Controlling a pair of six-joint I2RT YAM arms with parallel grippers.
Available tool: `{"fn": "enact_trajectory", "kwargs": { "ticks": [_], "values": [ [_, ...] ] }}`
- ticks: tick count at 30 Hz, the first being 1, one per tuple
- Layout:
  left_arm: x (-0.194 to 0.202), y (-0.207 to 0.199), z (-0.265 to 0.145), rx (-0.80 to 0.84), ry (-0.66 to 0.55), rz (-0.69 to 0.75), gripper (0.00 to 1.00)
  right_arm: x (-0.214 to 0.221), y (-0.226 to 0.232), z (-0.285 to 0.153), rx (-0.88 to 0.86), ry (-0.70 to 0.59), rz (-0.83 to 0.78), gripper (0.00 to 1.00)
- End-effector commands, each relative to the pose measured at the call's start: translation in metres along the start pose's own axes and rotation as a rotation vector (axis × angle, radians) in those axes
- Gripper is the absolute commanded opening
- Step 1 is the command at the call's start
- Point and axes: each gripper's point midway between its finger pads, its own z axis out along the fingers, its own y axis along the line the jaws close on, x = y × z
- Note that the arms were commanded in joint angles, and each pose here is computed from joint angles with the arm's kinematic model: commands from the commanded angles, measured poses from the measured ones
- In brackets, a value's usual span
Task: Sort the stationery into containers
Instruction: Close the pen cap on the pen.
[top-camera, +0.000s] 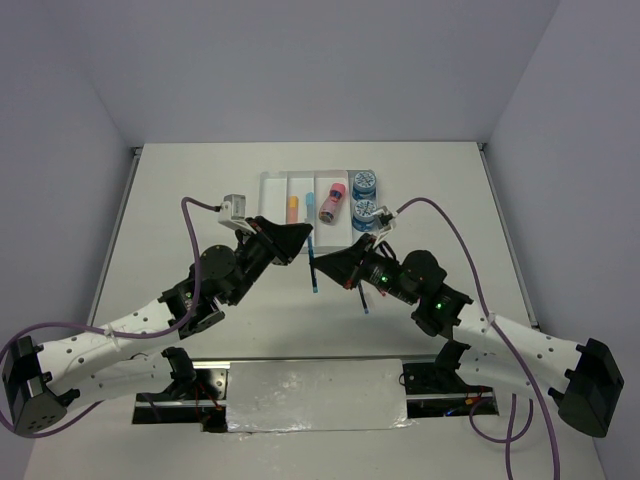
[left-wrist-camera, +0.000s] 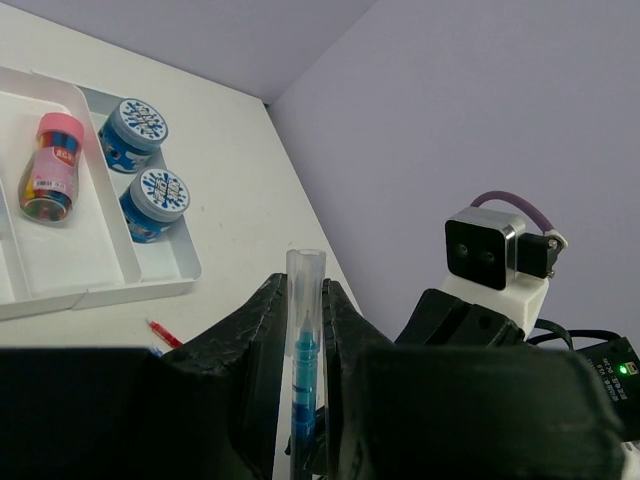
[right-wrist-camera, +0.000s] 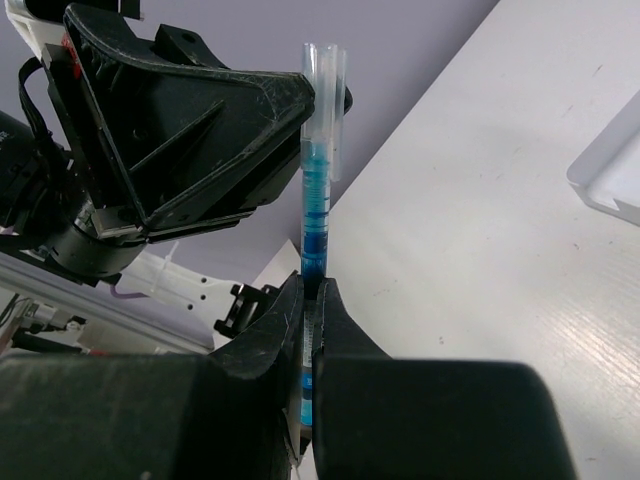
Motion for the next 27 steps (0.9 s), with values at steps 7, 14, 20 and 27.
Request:
{"fn": "enact_trajectory", "kwargs": {
  "ticks": [7,14,20,27],
  "values": [
    [-0.013,-0.020,0.000,0.063,-0.020,-0.003,0.04,-0.026,0.023,0.006,-0.037,-0.062,-0.049,0.00],
    [-0.009,-0.022,0.000,0.072,-0.002,-0.014,0.04,-0.035,0.023,0.007,-0.021,-0.089,-0.072,0.00],
    [-0.005,-0.024,0.000,0.084,0.022,0.013,0.04,-0.042,0.021,0.010,-0.008,-0.093,-0.112,0.00],
    [0.008,-0.034,-0.001,0.160,0.081,0.087,0.14,-0.052,0.025,0.009,-0.013,-0.107,-0.227,0.00]
  ]
}}
